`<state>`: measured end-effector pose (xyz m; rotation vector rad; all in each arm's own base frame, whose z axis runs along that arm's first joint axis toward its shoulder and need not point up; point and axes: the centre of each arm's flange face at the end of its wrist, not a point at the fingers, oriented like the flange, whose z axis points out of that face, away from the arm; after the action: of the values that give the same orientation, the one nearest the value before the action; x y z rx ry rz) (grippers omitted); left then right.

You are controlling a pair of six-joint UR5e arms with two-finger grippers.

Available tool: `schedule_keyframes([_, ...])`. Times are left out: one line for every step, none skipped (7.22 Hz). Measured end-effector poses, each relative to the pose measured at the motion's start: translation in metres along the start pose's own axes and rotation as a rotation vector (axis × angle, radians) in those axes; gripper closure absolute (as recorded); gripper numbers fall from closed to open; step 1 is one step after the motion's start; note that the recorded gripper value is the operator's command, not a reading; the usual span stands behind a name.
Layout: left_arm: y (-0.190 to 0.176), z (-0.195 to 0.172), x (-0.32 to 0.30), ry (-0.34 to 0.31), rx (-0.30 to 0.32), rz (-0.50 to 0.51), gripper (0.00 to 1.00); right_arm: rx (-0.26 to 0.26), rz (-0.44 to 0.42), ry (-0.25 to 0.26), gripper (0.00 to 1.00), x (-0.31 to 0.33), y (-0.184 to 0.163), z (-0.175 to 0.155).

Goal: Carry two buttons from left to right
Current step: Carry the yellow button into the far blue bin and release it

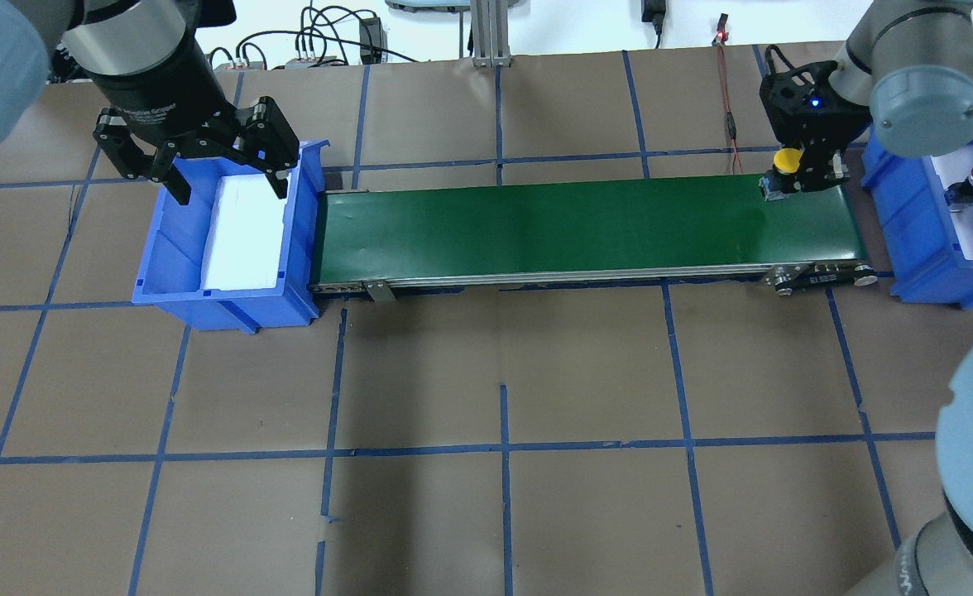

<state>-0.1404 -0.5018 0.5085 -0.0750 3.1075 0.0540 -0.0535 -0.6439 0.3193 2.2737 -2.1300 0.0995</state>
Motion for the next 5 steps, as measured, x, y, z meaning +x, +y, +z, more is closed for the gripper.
schedule_keyframes([0.0,0.0,0.0,0.0,0.0,0.0,0.0,-0.022,0.047,0.041,0.92,-0.001,0.042,-0.031])
schedule_keyframes([0.0,0.0,0.0,0.0,0.0,-0.001,0.0,-0.042,0.072,0.067,0.92,-0.008,0.094,-0.049])
schedule_keyframes([0.0,0.0,0.0,0.0,0.0,-0.001,0.0,-0.056,0.055,0.077,0.92,-0.017,0.143,-0.053])
schedule_keyframes([0.0,0.0,0.0,0.0,0.0,0.0,0.0,-0.063,0.015,0.082,0.92,-0.022,0.18,-0.04])
schedule_keyframes([0.0,0.0,0.0,0.0,0.0,0.0,0.0,-0.063,-0.013,0.091,0.92,-0.024,0.207,-0.019])
